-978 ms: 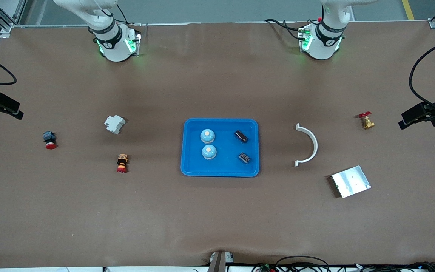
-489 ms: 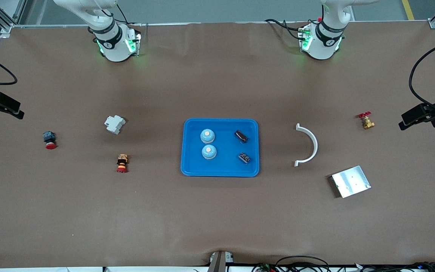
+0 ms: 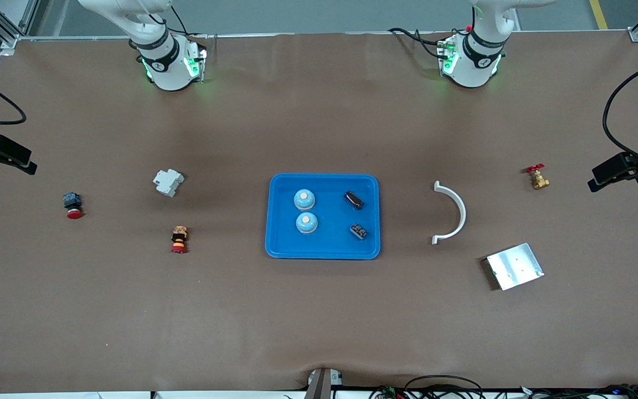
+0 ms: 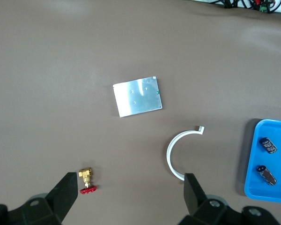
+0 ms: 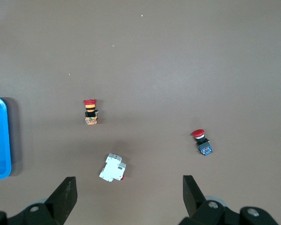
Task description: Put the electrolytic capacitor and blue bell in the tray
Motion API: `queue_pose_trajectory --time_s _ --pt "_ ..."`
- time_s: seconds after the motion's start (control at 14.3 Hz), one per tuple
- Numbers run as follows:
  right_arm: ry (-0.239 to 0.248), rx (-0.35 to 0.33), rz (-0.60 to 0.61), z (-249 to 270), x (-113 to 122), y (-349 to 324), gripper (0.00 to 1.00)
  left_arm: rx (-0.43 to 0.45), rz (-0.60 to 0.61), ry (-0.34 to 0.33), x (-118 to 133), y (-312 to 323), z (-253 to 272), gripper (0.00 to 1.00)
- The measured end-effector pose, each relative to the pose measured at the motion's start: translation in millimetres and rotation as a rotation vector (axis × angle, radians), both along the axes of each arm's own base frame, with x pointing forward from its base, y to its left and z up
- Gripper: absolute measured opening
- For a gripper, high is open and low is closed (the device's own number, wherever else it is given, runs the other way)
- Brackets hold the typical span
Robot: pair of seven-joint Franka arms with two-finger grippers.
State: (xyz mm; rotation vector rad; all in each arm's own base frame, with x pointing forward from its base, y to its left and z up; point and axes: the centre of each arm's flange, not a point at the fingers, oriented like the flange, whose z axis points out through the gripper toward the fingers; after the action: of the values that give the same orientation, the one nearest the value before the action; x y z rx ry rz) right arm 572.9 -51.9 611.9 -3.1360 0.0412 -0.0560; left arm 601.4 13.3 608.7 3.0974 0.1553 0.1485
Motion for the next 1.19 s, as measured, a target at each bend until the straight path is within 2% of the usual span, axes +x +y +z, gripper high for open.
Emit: queue_pose_trajectory --time_s 0.56,0.84,1.19 --pt "0.0 0.003 -0.01 0.0 -0.1 -0.5 1.0 0.0 -0.007 -0.003 -0.2 -4.3 3.3 1.0" --pt "-0.002 0.004 -0.014 0.2 0.0 -1.9 1.0 -0.003 -0.035 0.073 -9.1 -17.1 2.1 1.0" --pt "-0.008 0.005 -0.015 2.8 -1.0 -2.0 1.0 -0.004 -0.043 0.075 -9.9 -21.8 4.0 1.0"
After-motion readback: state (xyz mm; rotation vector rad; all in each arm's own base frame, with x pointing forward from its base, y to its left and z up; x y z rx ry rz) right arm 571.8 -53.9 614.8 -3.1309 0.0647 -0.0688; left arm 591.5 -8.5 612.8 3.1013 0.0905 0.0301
